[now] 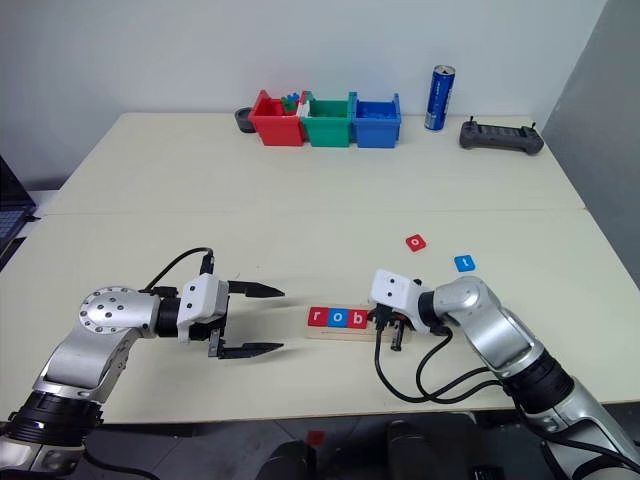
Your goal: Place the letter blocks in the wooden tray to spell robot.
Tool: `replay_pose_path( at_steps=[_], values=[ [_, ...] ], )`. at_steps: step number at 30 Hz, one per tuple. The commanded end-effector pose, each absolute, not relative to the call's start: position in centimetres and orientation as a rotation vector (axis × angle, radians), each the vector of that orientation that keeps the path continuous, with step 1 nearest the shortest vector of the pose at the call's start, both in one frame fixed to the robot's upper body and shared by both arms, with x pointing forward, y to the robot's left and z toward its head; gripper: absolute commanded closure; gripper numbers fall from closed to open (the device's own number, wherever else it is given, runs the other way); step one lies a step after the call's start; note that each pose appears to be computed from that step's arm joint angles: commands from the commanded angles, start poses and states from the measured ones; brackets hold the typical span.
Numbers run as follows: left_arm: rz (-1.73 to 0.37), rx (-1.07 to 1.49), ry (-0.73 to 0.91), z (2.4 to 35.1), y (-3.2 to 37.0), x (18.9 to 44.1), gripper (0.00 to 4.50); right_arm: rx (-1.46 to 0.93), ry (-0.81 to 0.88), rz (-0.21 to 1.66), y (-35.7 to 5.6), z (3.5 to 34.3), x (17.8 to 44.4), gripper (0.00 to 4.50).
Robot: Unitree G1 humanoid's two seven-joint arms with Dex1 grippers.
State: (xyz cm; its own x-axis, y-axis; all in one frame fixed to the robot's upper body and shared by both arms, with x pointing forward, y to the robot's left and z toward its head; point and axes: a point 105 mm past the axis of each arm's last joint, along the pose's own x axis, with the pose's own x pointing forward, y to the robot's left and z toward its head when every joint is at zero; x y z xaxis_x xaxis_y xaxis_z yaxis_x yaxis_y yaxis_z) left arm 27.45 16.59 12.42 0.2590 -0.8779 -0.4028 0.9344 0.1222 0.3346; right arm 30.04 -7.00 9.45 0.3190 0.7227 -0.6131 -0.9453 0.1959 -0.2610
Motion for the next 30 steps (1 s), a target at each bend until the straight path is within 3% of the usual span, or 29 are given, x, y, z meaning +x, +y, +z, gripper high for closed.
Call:
replay_pose_path(
  at_steps=[1, 6, 9, 13, 20, 30],
  values=[
    [-1.309, 0.620, 0.078, 13.4, 16.8, 27.4, 0.00, -0.703, 0.351, 1.218, -6.5, 10.3, 30.3, 4.44],
    [-1.307, 0.619, 0.074, 13.4, 16.7, 27.4, 0.00, -0.691, 0.321, 1.212, -7.1, 12.1, 30.3, 4.44],
    [-1.303, 0.615, 0.071, 13.5, 16.7, 27.3, 0.00, -0.662, 0.285, 1.194, -7.9, 13.7, 30.1, 3.91],
    [-1.296, 0.605, 0.070, 13.4, 16.7, 27.2, 0.00, -0.571, 0.243, 1.057, -9.8, 15.3, 31.0, 2.53],
    [-1.271, 0.568, 0.058, 13.5, 16.4, 27.6, 0.00, -0.331, 0.182, 0.660, -12.3, 15.9, 36.5, 0.02],
    [-1.271, 0.557, 0.048, 13.7, 16.1, 27.6, 0.00, -0.301, 0.246, 0.403, -13.5, 13.1, 42.2, 0.02]
  ],
)
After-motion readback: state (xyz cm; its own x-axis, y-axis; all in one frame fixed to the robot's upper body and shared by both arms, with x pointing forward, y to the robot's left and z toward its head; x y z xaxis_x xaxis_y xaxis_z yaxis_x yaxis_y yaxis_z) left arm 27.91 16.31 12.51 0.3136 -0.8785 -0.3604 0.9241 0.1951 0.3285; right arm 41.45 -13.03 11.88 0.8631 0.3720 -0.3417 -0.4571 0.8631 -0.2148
